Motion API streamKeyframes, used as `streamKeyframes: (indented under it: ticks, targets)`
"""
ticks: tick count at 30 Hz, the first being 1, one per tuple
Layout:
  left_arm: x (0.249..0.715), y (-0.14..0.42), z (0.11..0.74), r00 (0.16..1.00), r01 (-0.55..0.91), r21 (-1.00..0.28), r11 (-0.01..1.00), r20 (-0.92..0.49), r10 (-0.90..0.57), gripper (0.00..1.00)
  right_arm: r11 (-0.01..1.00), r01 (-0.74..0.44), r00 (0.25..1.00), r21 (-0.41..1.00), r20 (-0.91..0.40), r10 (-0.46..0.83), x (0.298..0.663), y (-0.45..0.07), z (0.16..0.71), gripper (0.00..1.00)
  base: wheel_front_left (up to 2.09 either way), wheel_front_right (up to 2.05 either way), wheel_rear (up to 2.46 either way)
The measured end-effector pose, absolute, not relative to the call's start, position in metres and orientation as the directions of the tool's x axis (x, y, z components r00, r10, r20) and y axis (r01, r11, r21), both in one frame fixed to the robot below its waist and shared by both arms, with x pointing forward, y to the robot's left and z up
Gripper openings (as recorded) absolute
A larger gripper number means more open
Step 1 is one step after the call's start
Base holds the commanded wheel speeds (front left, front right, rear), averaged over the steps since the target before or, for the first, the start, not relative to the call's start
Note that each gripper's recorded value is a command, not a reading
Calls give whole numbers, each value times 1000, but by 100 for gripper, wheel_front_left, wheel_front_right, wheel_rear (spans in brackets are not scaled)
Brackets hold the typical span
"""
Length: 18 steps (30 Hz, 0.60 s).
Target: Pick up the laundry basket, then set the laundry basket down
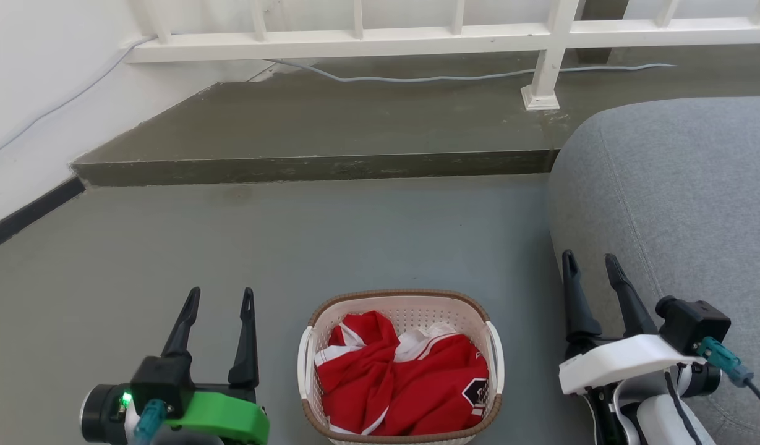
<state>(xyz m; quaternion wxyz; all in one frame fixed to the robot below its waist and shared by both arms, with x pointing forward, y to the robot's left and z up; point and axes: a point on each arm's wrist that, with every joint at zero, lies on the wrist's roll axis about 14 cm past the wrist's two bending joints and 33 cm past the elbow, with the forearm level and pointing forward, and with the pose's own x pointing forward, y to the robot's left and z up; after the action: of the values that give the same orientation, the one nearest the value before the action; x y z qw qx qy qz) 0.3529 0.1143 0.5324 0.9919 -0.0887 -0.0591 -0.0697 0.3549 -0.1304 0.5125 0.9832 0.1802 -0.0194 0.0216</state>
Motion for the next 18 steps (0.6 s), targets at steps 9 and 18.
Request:
streamKeyframes:
  ticks: [9, 18]
  targets:
    - [348, 105, 538, 972, 170, -47, 984, 171, -160, 100, 970, -74, 994, 233, 99, 52, 352, -123, 522, 100, 0, 0, 0]
    - [344, 104, 534, 973, 169, -16, 986, 164, -164, 100, 977, -78, 993, 198, 107, 58, 348, -121, 521, 100, 0, 0, 0]
